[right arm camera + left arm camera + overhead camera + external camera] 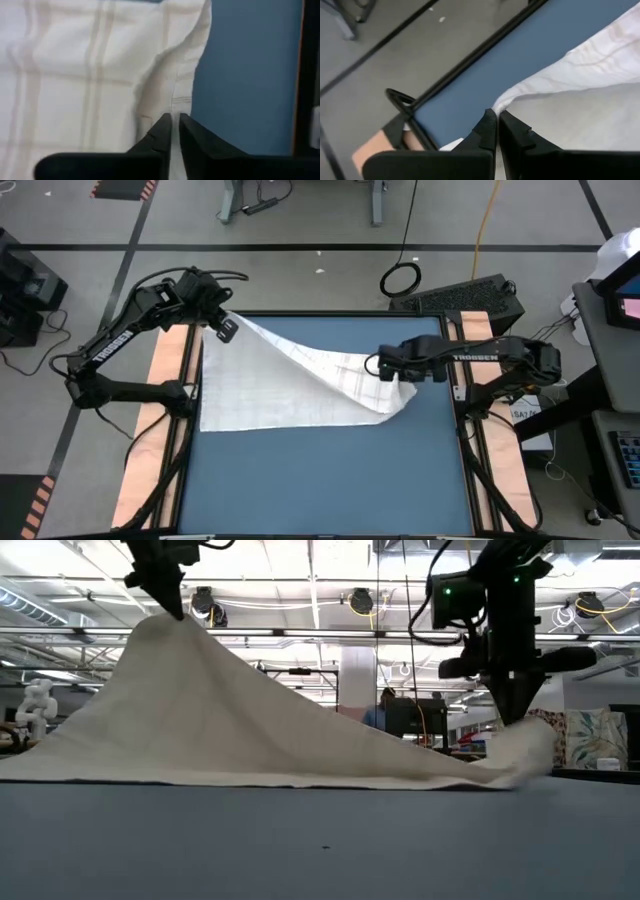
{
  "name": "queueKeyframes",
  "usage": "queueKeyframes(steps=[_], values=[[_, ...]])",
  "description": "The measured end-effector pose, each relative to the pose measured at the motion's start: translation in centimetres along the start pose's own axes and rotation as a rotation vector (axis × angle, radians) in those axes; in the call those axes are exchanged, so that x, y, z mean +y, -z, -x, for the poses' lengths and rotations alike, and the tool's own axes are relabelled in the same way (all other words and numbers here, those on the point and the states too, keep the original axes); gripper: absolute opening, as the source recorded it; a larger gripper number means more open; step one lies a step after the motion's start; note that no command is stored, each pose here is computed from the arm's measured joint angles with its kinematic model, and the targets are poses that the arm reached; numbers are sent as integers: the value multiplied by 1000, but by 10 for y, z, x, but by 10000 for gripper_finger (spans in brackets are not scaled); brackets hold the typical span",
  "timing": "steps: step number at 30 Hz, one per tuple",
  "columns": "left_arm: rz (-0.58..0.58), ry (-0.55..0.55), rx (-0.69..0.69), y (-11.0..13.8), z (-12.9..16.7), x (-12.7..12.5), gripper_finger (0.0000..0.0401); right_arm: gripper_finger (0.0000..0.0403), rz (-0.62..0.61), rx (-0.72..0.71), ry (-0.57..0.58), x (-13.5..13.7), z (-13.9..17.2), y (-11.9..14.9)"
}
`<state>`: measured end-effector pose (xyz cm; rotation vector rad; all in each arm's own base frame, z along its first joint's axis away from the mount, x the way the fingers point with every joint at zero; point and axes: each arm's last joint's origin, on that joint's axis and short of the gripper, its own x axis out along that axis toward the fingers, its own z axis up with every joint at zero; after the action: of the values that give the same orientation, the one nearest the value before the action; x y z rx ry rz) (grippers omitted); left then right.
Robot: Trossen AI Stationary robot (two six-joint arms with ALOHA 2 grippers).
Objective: Roll towel into tight, uniform cylinder
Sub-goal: Roll the white towel
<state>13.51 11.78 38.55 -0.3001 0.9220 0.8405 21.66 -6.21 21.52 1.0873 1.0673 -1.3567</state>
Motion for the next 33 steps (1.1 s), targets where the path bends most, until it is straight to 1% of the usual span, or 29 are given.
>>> queueKeyframes(steps=[4,6,11,15,19,24,28,31,33], values=[[-27,-27,-1,0,0,1,12,79,91,78,-31,0,2,1],[-30,-30,5,-1,-2,0,12,103,113,96,-17,-2,2,1],[-28,-30,12,-2,-4,0,12,153,133,149,101,-13,4,8],[-30,-30,13,-2,-4,0,12,162,111,131,233,-25,3,20],[-44,-30,13,-2,-4,0,12,144,90,103,268,-31,-10,31],[-60,-29,13,-2,-4,0,12,110,43,134,178,-29,-34,49],[-61,-28,13,-2,-4,0,12,82,19,122,185,-34,-49,57],[-79,-14,14,-2,-4,-1,12,55,56,125,144,-33,-54,60],[-81,-13,14,-2,-5,-1,12,32,93,150,82,-28,-56,63]])
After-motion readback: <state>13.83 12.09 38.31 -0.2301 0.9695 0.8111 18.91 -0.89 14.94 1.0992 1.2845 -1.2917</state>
